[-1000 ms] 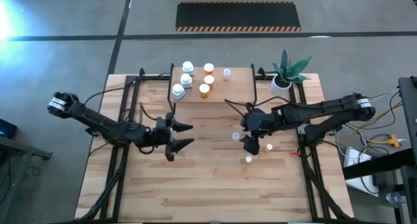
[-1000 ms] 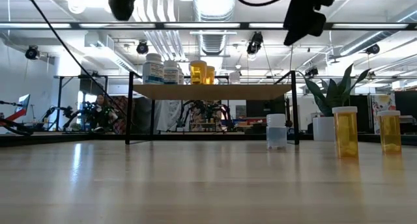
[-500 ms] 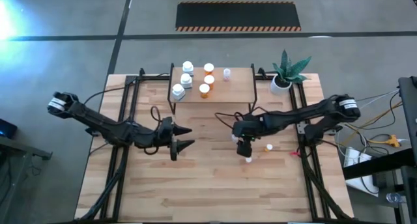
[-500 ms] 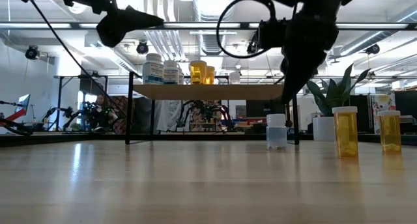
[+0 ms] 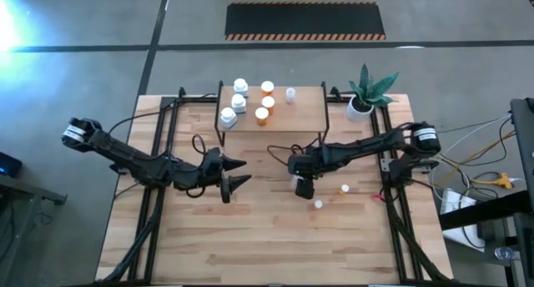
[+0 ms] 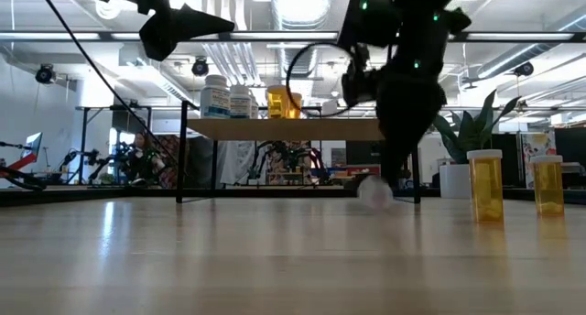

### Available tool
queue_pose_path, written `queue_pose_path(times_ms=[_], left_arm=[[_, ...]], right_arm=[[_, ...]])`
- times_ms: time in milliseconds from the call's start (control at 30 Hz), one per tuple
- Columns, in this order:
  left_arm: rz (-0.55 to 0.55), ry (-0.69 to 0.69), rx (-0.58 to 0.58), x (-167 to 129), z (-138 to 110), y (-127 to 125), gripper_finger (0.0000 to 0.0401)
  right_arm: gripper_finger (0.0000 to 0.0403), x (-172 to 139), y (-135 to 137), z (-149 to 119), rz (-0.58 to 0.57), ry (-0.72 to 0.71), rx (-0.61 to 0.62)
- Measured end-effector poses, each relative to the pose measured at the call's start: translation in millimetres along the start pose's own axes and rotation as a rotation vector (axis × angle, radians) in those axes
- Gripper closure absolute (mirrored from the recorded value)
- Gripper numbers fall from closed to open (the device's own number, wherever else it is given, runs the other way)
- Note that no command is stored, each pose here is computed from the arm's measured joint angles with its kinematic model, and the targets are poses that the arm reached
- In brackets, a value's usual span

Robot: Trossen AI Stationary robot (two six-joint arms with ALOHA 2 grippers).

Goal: Pick and place medicine bottles onto shelf by color
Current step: Put the left transparent pill bottle on the shelf aligned with the other transparent pill bottle

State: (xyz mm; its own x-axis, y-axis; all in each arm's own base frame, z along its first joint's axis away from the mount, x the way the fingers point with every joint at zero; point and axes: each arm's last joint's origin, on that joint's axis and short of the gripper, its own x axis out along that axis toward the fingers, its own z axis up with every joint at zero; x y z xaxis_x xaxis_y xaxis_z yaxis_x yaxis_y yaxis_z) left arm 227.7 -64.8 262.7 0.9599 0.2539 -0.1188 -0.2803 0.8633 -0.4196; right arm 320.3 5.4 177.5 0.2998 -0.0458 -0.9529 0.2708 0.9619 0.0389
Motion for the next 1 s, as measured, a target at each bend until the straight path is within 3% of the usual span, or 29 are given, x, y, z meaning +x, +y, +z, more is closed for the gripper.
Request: queue_pose_path(times_ms=[267,533,633,1000], left_arm=[[0.001,0.002,0.001,0.0,-0.5,0.2,0.0147],[0.002,0.006,0.004,0.5,-1.8,0.6,0.0147],[0.001,0.007,0.004,0.6,-2.0,0.6,0.0147],[0.001,0.008,0.003,0.6,-2.1,0.6,0.0147]], right_arm=[[0.0177,12.8,-2.5,0.9,0.024,0.044,-0.018],[0.0177,-1.9,-2.1,3.9,0.059,-0.021,-0.407],[0.0177,0.9,-1.8,2.5,0.106,-0.012,-0.481],[0.0180,32.7,-0.3,0.6,0.125,0.024,-0.355]])
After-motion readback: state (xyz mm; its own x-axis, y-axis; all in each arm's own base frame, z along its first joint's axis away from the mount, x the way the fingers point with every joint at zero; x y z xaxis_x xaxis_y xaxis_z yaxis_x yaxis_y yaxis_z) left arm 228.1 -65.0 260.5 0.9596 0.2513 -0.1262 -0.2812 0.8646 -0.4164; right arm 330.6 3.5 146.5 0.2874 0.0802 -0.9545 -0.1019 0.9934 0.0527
